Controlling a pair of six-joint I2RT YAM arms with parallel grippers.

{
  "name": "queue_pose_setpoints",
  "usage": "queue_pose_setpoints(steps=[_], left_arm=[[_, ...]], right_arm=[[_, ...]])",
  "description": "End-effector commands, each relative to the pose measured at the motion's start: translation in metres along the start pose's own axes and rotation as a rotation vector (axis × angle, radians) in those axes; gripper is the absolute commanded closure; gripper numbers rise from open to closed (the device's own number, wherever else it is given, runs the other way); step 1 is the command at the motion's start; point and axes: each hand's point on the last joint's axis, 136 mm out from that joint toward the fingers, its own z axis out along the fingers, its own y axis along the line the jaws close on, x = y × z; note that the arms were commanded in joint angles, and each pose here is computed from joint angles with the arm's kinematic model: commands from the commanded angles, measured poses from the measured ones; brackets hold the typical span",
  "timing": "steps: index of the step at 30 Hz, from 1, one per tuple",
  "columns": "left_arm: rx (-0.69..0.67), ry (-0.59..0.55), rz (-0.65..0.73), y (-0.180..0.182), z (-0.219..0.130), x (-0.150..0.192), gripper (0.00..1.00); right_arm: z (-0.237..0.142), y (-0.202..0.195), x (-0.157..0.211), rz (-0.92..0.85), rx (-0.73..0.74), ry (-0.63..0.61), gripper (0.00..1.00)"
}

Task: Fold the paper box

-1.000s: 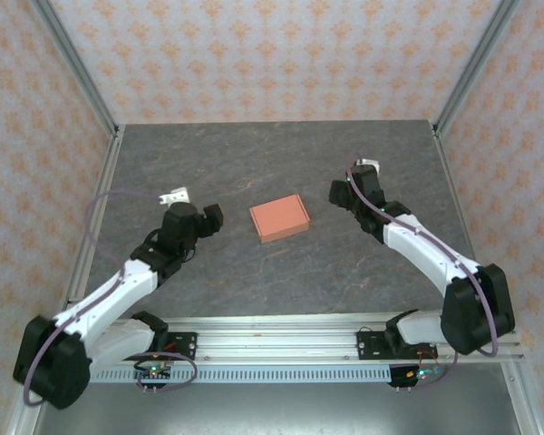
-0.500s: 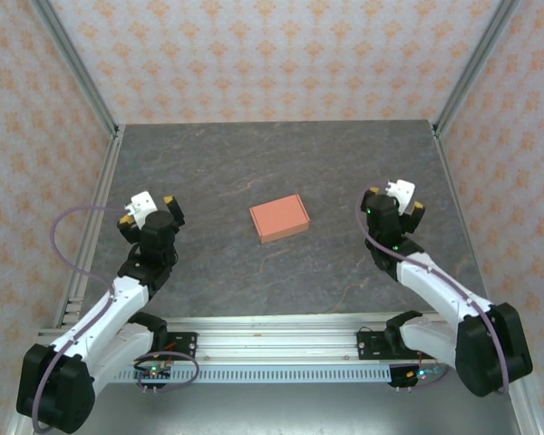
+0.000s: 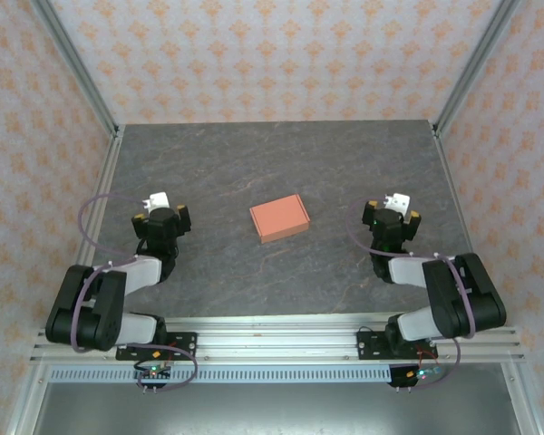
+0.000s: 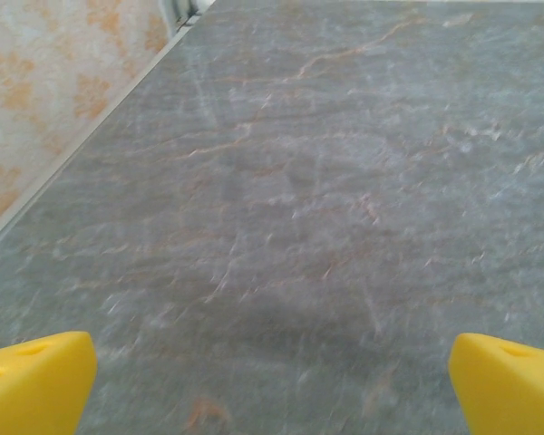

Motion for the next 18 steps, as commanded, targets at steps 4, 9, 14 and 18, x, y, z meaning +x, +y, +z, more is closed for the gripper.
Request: queue_pose_setpoints(steps=[4,9,14,18], left_arm=[[0.224,-0.052,0.062,-0.044,0.017,-0.017,0.00],[0.198,-0.038,0.039,-0.038,0.020,-0.018,0.00],[0.199,-0.038,0.040,-0.038,0.020,-0.018,0.00],[0.197,-0.038,0.042,-0.038,0.020,-0.018,0.00]], right_arm=[[0.008,0.017,-0.004,0.040,-0.138,-0.061,0.01],[0.030,0.010,-0.002,0.081,-0.114,0.053,0.01],[0.031,0.009,-0.002,0.087,-0.119,0.057,0.01],[0.031,0.009,-0.002,0.087,-0.119,0.056,0.01]])
